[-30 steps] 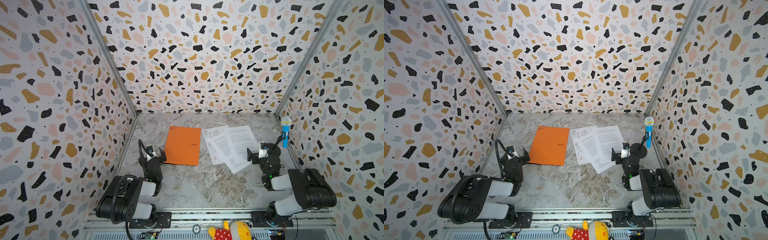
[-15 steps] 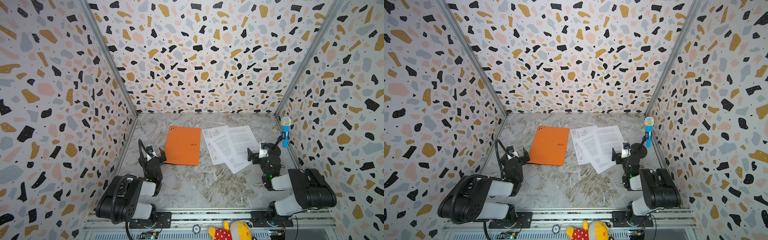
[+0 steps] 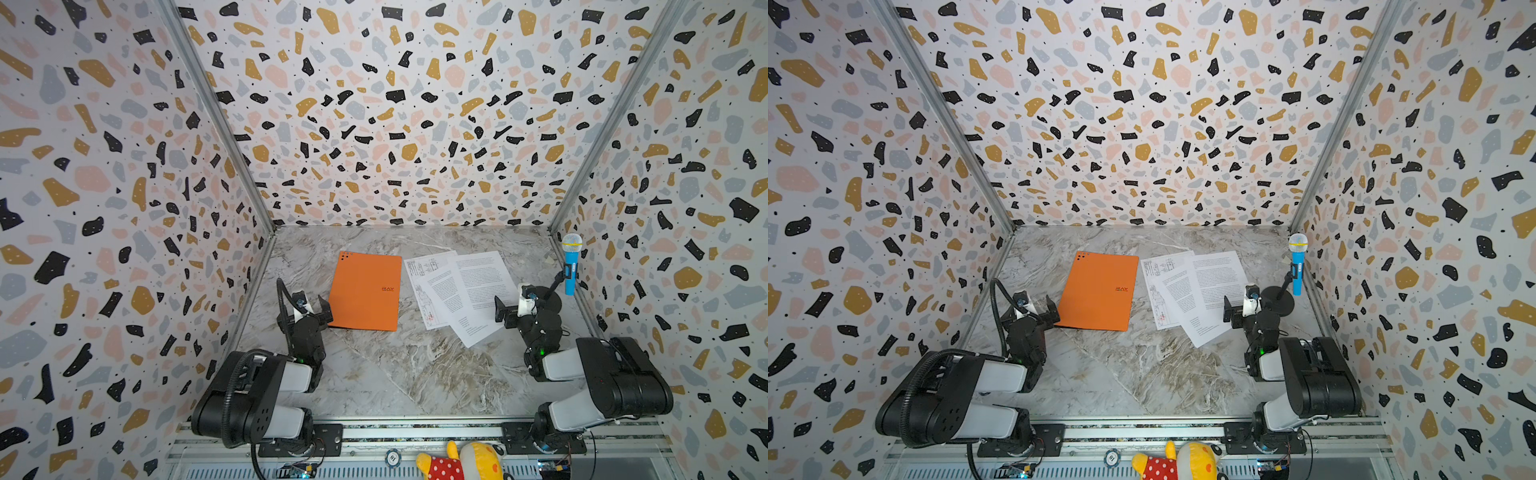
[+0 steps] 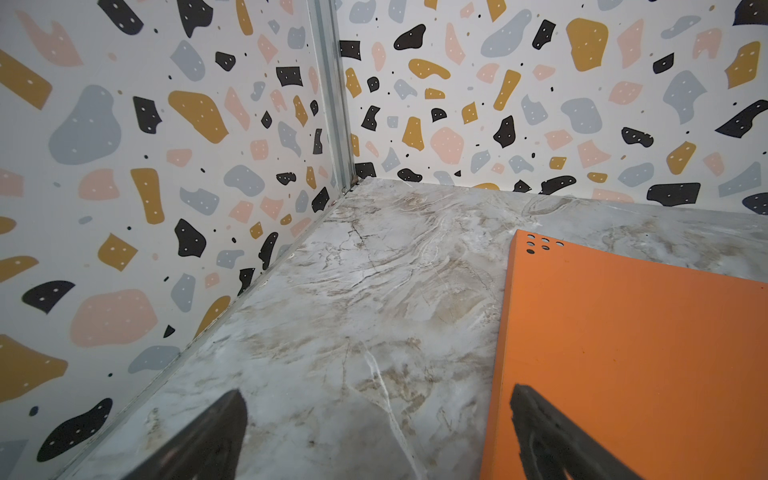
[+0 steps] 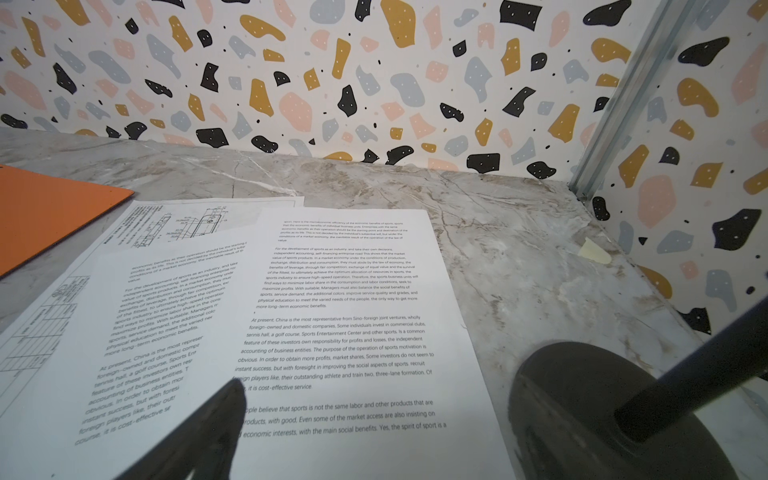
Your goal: Put the files into the folder
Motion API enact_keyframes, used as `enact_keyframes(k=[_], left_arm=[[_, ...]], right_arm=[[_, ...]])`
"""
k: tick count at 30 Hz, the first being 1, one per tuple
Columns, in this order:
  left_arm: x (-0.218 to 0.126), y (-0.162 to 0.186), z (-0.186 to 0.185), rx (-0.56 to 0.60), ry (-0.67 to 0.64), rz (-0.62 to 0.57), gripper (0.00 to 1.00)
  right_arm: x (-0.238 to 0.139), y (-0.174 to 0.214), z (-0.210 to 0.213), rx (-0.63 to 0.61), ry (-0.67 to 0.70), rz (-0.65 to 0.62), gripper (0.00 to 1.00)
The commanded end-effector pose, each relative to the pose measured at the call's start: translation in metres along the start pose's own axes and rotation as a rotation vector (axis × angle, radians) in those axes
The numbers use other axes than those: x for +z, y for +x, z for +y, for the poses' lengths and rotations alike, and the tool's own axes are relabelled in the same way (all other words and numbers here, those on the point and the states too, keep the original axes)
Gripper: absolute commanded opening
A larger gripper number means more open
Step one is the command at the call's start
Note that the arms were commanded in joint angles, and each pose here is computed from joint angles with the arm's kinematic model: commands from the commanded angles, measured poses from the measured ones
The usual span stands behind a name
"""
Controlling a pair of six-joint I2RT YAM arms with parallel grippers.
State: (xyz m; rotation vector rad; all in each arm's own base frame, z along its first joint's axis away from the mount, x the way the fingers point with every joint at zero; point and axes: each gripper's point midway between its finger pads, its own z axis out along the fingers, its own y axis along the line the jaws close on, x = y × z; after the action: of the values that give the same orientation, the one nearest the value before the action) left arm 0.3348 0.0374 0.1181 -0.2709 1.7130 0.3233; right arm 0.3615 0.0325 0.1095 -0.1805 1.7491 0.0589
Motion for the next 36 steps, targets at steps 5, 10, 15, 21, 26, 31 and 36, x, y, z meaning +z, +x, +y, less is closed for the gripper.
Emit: enact_keyframes(k=[5,10,15,21,26,31,36], left_arm=[[0.001,-0.019,0.001,-0.035,-0.009,-0.060,1.00],[0.003,-0.023,0.006,-0.050,-0.044,-0.059,0.99],[0.007,-0.039,0.029,-0.082,-0.209,0.036,1.00],[-0.013,-0.073,0.050,-0.183,-0.291,0.056,0.99],[-0.017,-0.069,0.050,-0.161,-0.293,0.183,0.99],[-0.005,-0.043,0.033,-0.134,-0.258,0.340,0.99],[0.007,-0.032,0.007,-0.162,-0.154,0.393,0.99]], right_arm=[[0.004,-0.012,-0.002,-0.008,-0.001,-0.028,0.99],[0.003,-0.012,-0.002,-0.001,0.002,-0.032,0.99],[0.012,-0.025,-0.032,0.130,0.109,0.081,0.97],[0.021,-0.051,-0.015,0.346,-0.039,0.191,0.91],[0.027,-0.063,0.047,0.589,-0.295,0.264,0.84],[0.030,-0.063,0.124,0.648,-0.523,0.377,0.84],[0.028,-0.051,0.190,0.664,-0.687,0.470,0.80]])
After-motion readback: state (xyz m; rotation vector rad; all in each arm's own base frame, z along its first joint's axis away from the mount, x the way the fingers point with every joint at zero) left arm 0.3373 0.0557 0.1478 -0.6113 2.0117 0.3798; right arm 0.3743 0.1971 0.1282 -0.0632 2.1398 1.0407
